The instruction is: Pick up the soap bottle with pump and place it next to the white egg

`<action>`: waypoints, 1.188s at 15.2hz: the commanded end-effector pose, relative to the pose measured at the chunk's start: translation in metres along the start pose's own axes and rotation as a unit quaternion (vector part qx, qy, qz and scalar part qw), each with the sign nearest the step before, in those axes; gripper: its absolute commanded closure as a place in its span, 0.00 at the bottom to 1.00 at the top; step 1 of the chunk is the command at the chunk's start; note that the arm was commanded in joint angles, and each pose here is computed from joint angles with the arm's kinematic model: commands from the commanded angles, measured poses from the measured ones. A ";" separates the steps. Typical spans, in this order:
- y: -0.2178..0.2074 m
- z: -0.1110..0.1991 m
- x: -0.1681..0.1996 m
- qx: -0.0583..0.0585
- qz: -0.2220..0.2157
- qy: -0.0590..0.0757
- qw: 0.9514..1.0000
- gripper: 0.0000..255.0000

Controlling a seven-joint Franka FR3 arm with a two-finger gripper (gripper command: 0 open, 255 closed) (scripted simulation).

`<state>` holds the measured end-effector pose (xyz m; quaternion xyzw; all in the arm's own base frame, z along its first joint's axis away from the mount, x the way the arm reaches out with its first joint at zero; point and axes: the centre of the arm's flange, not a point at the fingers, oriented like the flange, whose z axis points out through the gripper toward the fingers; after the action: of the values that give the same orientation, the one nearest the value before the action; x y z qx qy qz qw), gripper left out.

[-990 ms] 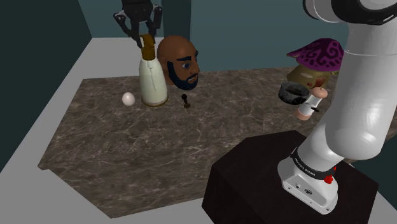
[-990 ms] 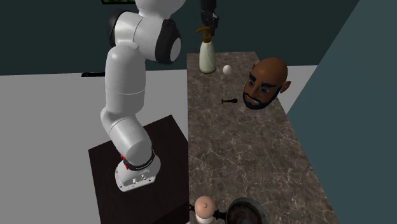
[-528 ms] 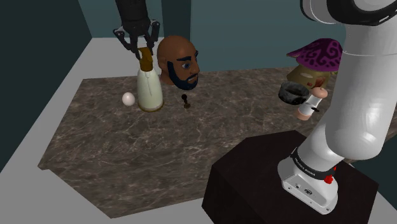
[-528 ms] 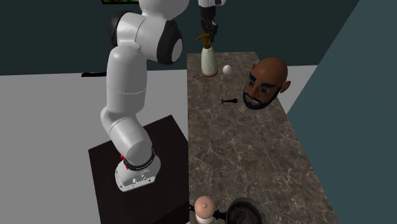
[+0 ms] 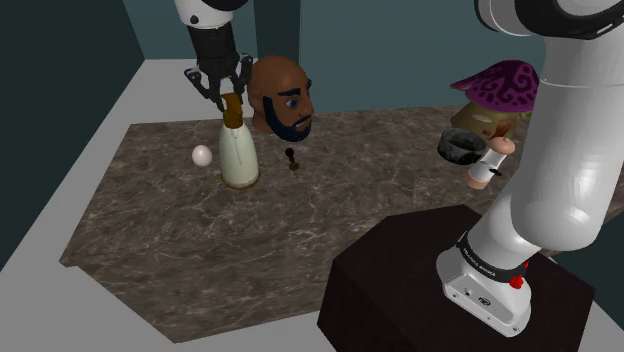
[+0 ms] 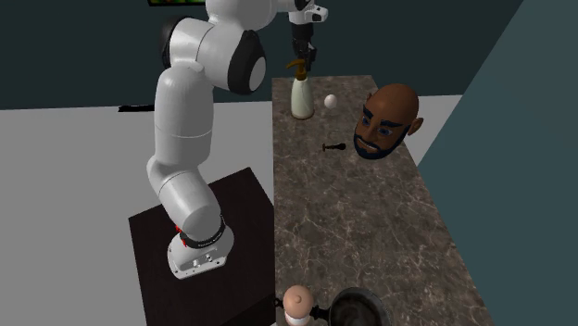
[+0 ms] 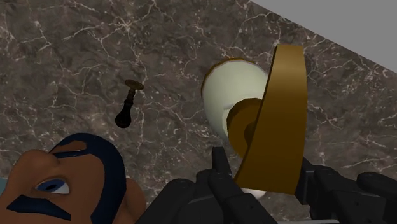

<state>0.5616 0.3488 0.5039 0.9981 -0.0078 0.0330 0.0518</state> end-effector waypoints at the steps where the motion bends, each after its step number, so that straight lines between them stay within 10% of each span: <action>1: -0.002 0.010 -0.001 0.000 0.000 0.000 1.000 1.00; 18: -0.007 0.062 -0.005 0.000 0.000 0.000 1.000 1.00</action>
<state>0.5610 0.3493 0.4410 0.9981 -0.0077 0.0330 0.0517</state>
